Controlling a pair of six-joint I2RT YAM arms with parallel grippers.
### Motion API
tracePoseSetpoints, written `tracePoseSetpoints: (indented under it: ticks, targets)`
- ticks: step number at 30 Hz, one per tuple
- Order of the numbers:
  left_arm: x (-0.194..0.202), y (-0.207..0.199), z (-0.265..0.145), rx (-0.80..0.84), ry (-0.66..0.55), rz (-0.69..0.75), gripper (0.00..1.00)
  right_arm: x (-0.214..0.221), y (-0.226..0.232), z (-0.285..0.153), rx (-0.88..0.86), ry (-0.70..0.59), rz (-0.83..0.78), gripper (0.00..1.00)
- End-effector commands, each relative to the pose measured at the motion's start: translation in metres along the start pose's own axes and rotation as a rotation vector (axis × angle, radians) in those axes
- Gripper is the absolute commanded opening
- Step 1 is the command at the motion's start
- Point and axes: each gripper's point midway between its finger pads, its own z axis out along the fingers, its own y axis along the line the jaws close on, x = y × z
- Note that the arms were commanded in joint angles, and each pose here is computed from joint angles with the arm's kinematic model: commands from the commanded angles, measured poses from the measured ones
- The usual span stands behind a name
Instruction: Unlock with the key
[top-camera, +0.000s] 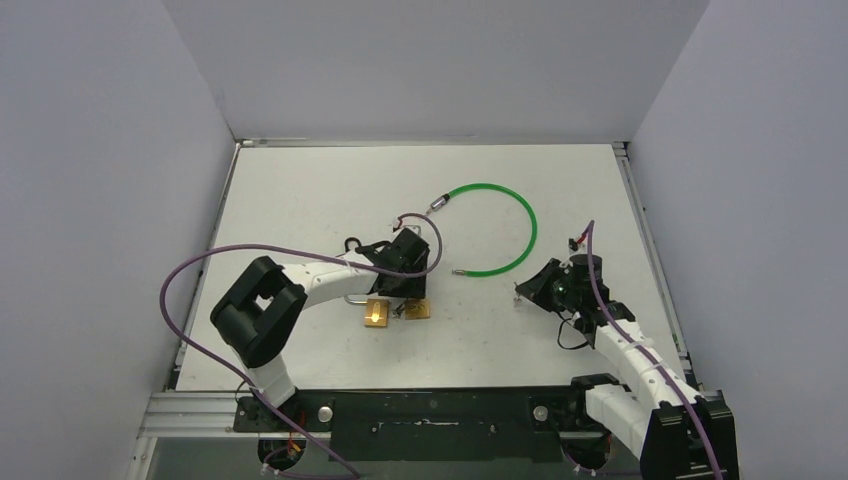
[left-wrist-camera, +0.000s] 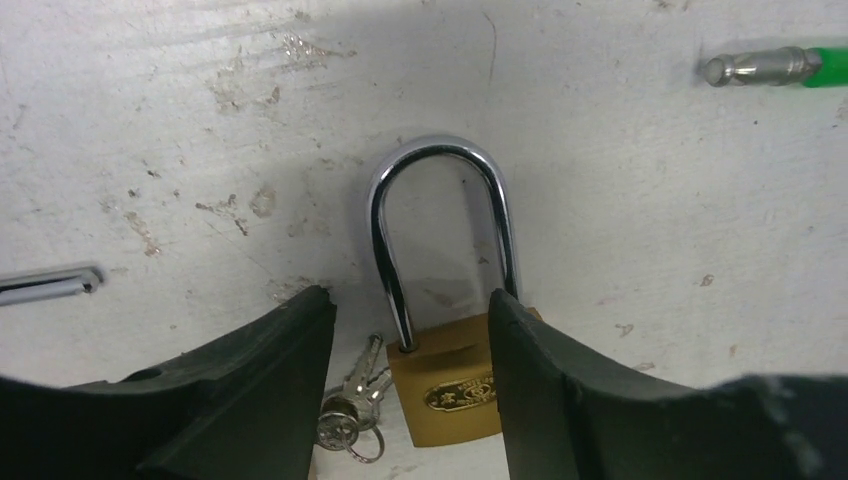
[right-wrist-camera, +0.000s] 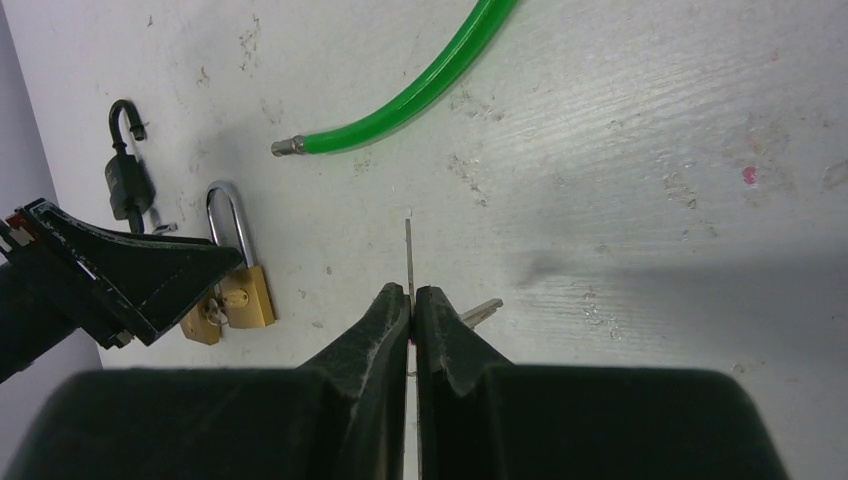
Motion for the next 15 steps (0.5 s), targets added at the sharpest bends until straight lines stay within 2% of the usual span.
tracePoseSetpoints:
  ticks: [1, 5, 15]
  targets:
    - [0.004, -0.006, -0.014, 0.031, 0.022, 0.012, 0.60, -0.021, 0.024, -0.001, -0.071, -0.067, -0.044, 0.00]
    - [0.004, -0.011, -0.019, 0.038, 0.020, 0.001, 0.68, -0.017, 0.025, 0.000, -0.075, -0.057, -0.050, 0.00]
    - [0.014, -0.033, -0.016, 0.032, 0.030, 0.019, 0.69, -0.008, 0.024, 0.002, -0.079, -0.034, -0.061, 0.00]
